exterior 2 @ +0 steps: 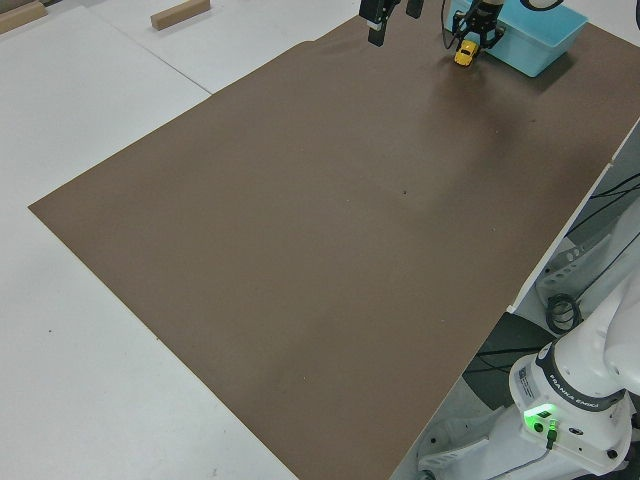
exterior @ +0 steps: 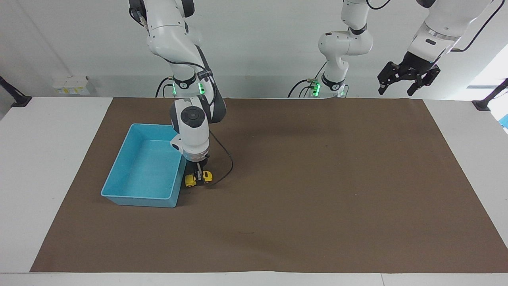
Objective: Wind up and store yellow beetle car
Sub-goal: 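Grasp the yellow car beside the box with the right gripper, then lift the yellow car and carry it over the blue box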
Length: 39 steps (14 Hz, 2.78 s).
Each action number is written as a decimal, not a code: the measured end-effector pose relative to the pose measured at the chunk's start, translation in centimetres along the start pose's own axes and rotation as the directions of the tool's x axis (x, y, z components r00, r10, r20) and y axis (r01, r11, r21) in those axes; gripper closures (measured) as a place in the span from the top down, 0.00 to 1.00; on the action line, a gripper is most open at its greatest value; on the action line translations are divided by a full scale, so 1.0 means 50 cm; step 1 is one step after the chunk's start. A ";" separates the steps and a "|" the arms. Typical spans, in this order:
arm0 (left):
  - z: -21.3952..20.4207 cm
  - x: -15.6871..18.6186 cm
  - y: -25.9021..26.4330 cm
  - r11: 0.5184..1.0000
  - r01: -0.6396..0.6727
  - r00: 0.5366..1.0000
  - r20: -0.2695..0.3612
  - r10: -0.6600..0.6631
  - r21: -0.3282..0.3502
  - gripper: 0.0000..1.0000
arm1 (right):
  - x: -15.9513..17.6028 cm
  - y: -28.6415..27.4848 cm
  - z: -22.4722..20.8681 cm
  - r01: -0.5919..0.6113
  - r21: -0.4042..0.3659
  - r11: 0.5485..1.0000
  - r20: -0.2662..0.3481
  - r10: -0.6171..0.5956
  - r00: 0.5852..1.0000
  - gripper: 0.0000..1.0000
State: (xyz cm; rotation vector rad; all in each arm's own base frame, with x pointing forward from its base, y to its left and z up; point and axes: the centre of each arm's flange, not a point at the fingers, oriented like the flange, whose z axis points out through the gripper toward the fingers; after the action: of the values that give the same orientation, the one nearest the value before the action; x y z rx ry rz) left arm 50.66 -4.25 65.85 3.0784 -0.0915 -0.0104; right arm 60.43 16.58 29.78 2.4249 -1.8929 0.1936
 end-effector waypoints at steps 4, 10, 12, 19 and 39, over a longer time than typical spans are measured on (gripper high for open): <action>0.010 -0.005 0.000 1.000 -0.003 1.000 0.014 0.003 0.008 1.00 | -0.041 -0.004 -0.016 0.032 -0.001 0.999 -0.001 -0.032 0.999 0.45; 0.009 -0.001 0.003 0.999 -0.041 0.999 -0.008 0.041 0.017 1.00 | -0.096 -0.017 -0.111 0.068 -0.008 0.998 -0.014 -0.068 0.998 0.45; 0.009 -0.001 0.003 0.999 -0.044 0.999 -0.008 0.044 0.017 1.00 | -0.088 -0.012 -0.151 0.066 -0.006 0.998 -0.017 -0.066 0.998 0.45; 0.009 -0.001 0.004 0.999 -0.045 0.999 -0.009 0.045 0.017 1.00 | -0.041 0.022 -0.285 0.204 0.003 0.979 -0.008 -0.204 0.979 0.45; 0.007 0.003 -0.010 0.999 -0.045 0.999 -0.024 0.045 0.017 1.00 | 0.358 0.138 -0.266 0.931 0.046 0.362 0.068 -0.931 0.358 0.45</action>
State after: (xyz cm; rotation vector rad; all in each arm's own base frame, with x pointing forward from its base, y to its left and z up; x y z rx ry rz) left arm 50.83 -3.78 65.49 3.0913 -0.1600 0.0302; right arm 57.20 -0.67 45.14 3.0653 -0.1935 0.0075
